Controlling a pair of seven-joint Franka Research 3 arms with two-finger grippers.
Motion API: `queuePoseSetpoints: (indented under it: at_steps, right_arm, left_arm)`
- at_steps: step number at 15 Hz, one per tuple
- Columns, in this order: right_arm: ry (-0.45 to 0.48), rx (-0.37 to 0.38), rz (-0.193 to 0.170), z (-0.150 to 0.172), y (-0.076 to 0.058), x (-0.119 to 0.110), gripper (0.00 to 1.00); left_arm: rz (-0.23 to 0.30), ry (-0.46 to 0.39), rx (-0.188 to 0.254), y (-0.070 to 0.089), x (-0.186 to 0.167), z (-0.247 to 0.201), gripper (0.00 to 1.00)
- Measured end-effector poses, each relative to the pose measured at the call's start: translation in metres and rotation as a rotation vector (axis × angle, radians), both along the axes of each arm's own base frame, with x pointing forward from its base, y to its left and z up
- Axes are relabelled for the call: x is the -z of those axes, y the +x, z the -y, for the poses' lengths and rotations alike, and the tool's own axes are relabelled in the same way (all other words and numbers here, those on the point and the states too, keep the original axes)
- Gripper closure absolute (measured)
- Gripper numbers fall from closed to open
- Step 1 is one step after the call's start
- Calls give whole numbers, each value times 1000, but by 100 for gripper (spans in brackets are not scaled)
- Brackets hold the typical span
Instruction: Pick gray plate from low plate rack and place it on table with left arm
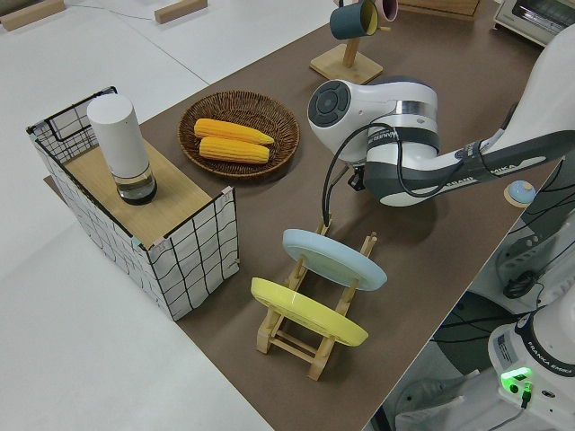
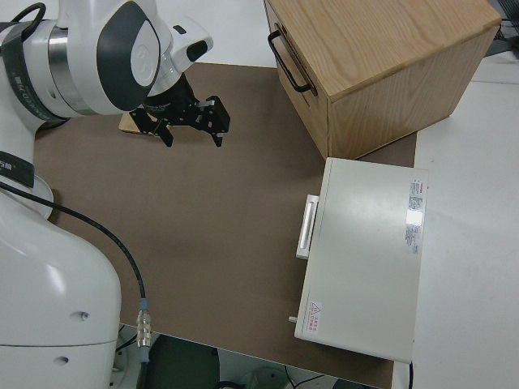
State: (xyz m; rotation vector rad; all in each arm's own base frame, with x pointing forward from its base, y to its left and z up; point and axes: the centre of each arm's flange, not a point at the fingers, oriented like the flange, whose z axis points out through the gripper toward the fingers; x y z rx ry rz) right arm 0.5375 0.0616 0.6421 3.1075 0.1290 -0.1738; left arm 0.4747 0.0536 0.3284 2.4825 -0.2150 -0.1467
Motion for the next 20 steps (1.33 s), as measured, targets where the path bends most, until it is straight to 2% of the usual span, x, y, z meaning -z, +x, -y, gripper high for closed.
queuePoseSetpoints:
  at_steps: [7, 9, 11, 12, 18, 19, 20]
  right_arm:
    - [0, 0, 0, 0, 0, 0, 1]
    - [0, 0, 0, 0, 0, 0, 1]
    - [0, 0, 0, 0, 0, 0, 1]
    - [0, 0, 0, 0, 0, 0, 1]
    - [0, 0, 0, 0, 0, 0, 1]
    - [0, 0, 0, 0, 0, 0, 1]
    - [0, 0, 0, 0, 0, 0, 1]
  left_arm:
    - [14, 15, 6, 2, 3, 7, 85]
    - [12, 16, 6, 2, 5, 7, 81]
    - [11, 17, 5, 3, 6, 7, 69]
    - [11, 17, 4, 3, 6, 7, 67]
    - [22, 23, 0, 4, 2, 5, 64]
    - [25, 30, -3, 4, -1, 3, 60]
    - [27, 40, -10, 4, -6, 2, 52]
